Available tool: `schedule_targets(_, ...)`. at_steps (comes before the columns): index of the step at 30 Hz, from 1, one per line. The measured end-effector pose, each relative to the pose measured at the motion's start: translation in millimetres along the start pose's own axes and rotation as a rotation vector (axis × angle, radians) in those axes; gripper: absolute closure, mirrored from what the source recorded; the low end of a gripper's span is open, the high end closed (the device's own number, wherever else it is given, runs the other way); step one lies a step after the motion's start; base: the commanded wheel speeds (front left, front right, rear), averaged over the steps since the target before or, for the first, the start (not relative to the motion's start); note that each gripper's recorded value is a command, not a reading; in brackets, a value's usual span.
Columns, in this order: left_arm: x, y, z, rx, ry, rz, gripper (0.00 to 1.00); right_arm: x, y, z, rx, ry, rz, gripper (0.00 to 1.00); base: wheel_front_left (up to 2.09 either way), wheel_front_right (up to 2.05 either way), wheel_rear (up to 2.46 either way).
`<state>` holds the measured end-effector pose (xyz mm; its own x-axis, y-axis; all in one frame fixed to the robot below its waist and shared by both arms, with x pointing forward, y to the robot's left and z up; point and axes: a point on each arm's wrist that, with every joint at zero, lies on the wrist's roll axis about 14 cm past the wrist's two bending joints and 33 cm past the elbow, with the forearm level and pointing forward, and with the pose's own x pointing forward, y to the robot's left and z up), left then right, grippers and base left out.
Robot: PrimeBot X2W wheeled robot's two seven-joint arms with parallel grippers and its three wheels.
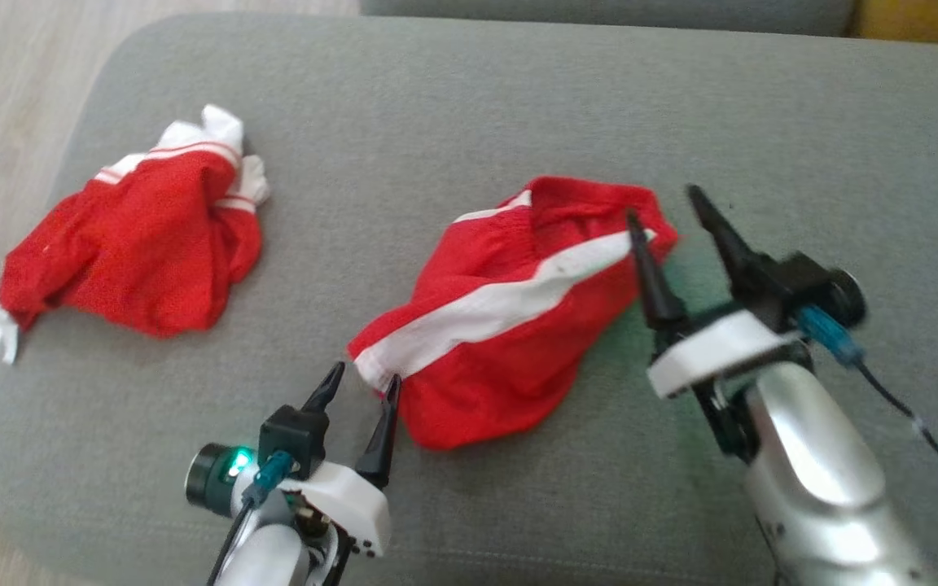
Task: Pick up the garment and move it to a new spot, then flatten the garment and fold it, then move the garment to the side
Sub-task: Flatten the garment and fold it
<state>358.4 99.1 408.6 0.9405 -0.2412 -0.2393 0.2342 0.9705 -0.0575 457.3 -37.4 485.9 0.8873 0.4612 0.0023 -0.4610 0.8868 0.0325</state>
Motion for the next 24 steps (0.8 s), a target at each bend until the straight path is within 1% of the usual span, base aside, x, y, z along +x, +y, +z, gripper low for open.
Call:
schedule_targets(4,-4,4,0,-0.01,-0.002,0.022,0.0,32,31,-1,0.025,0.029,0.122,0.0,0.0,0.0,0.0)
schedule_targets(6,-5,3,0,-0.024,-0.004,0.031,0.0,45,44,-4,0.028,0.071,0.176,0.0,0.0,0.0,0.0)
schedule_targets(8,-7,4,-1,-0.035,-0.001,0.043,0.0,56,52,-10,0.063,0.124,0.204,0.0,0.0,0.0,0.0)
schedule_targets(9,-8,6,-2,-0.04,0.003,0.054,0.0,59,55,-17,0.066,0.165,0.219,0.0,0.0,0.0,0.0)
schedule_targets(10,-9,8,-3,-0.045,0.006,0.063,0.0,62,57,-23,0.093,0.2,0.221,0.0,0.0,0.0,0.0)
schedule_targets(11,-10,9,-3,-0.048,0.007,0.073,0.0,62,60,-32,0.113,0.247,0.227,0.0,0.0,0.0,0.0)
schedule_targets(12,-11,10,-3,-0.053,0.007,0.078,0.0,60,63,-45,0.104,0.307,0.24,0.0,0.0,0.0,0.0)
schedule_targets(15,-11,16,0,-0.061,-0.003,0.102,0.0,55,69,-70,0.13,0.415,0.257,0.0,0.0,0.0,0.0)
schedule_targets(18,-12,21,1,-0.059,-0.006,0.127,0.0,52,72,-81,0.175,0.468,0.262,0.0,0.0,0.0,0.0)
schedule_targets(21,-12,21,2,-0.067,-0.007,0.129,0.0,48,79,-85,0.207,0.487,0.278,0.0,0.0,0.0,0.0)
schedule_targets(22,-12,21,2,-0.066,-0.008,0.127,0.0,47,81,-84,0.22,0.488,0.284,0.08,0.0,0.0,0.0)
schedule_targets(24,-11,20,2,-0.066,-0.009,0.123,0.0,46,87,-80,0.233,0.479,0.304,1.0,0.0,0.0,0.0)
